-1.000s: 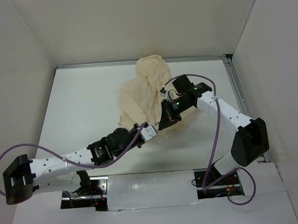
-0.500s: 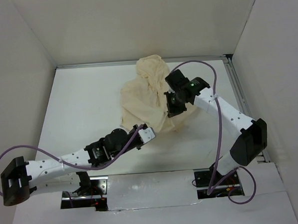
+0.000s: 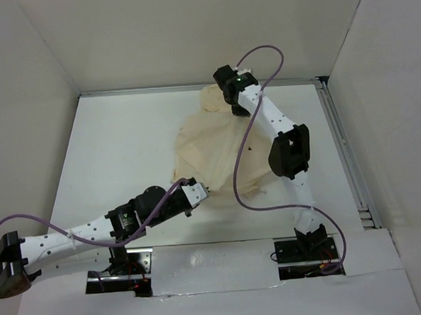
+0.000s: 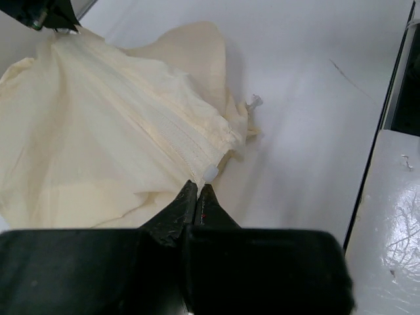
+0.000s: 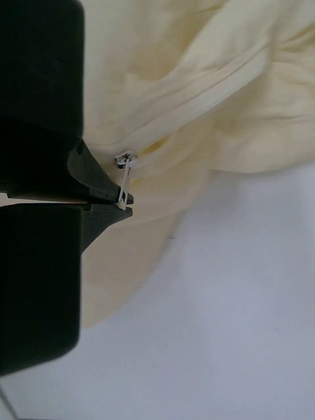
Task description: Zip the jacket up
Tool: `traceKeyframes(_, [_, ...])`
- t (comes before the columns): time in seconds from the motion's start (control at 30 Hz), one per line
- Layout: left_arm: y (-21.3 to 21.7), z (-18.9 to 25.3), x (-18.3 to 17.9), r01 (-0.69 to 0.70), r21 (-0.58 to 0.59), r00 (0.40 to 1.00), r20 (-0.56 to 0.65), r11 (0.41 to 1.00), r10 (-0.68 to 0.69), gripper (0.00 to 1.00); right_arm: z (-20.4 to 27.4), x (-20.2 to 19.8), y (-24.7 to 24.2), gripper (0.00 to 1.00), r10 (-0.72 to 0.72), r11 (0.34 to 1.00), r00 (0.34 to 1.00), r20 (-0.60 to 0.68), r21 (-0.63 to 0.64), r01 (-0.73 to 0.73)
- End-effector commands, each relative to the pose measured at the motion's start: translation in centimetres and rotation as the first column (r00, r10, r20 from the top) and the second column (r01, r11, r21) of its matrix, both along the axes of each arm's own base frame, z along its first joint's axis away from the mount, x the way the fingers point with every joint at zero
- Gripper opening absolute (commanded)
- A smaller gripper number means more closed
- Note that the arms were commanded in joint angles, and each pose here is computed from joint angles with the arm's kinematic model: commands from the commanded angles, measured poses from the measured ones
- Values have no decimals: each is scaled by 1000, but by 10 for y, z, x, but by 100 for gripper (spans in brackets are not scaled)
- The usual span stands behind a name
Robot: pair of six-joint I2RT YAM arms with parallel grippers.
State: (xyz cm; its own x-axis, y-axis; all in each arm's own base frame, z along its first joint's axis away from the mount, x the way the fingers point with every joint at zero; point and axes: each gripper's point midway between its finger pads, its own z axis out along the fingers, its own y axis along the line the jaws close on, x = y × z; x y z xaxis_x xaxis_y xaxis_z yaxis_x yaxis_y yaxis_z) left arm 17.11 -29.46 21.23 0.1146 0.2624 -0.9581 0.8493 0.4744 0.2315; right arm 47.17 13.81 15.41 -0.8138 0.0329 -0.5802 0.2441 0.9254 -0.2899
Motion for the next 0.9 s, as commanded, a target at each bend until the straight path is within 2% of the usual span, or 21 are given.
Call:
traceKeyframes(0.0, [-4,6,-12,36,-54,999,-31,998,-38,0,54,54,-60,0,-159,980,952,263,-74,185])
traceKeyframes(0.03, [-4,4,-14,41,-50,998,-41,998,-43,0,50,67,-83,0,-202,972,938,280,-57,227])
traceKeyframes(0.07, [-3,3,-15,45,-46,998,-45,998,-47,0,55,85,-88,0,-232,969,907,351,-4,249])
traceKeyframes(0.17, [-1,0,-17,45,-36,997,-64,998,-47,0,59,114,-120,0,-290,956,857,426,100,274])
traceKeyframes(0.3, [0,-8,-22,58,-6,992,-110,998,-58,0,75,146,-104,0,-196,976,849,491,181,120])
traceKeyframes(0.33, [0,-11,-22,54,4,991,-120,999,-53,0,87,153,-104,0,-195,977,824,532,183,113])
traceKeyframes(0.47, [3,-21,-23,37,39,983,-179,999,-29,0,130,166,-109,0,-183,975,760,623,214,60])
traceKeyframes(0.53, [2,-21,-23,21,26,977,-210,999,-15,0,135,164,-107,0,-173,975,758,629,218,42])
traceKeyframes(0.57, [2,-19,-24,17,24,976,-217,1000,-12,0,155,161,-108,0,-166,977,728,665,214,27])
traceKeyframes(0.63, [4,-23,-26,17,37,971,-239,999,-7,0,158,157,-114,2,-161,981,729,665,189,44])
traceKeyframes(0.67, [4,-21,-25,7,33,970,-244,999,2,0,162,156,-113,8,-149,982,733,664,184,34])
traceKeyframes(0.7, [5,-19,-24,-13,21,967,-255,1000,18,0,165,154,-113,20,-128,986,739,661,168,21])
traceKeyframes(0.73, [10,-24,-22,-33,46,963,-265,998,44,4,166,154,-109,51,-111,986,744,659,170,-3])
traceKeyframes(0.77, [11,-19,-21,-50,36,961,-272,998,58,13,180,148,-108,91,-103,984,731,674,175,-23])
traceKeyframes(0.8, [14,-19,-21,-69,42,952,-294,997,78,43,175,145,-106,100,-91,984,745,661,177,-37])
traceKeyframes(0.83, [16,-17,-20,-92,38,946,-309,995,99,60,178,142,-104,100,-87,982,745,662,181,-47])
traceKeyframes(0.87, [21,-12,-16,-146,23,934,-327,989,145,69,184,134,-106,100,-90,979,742,664,194,-55])
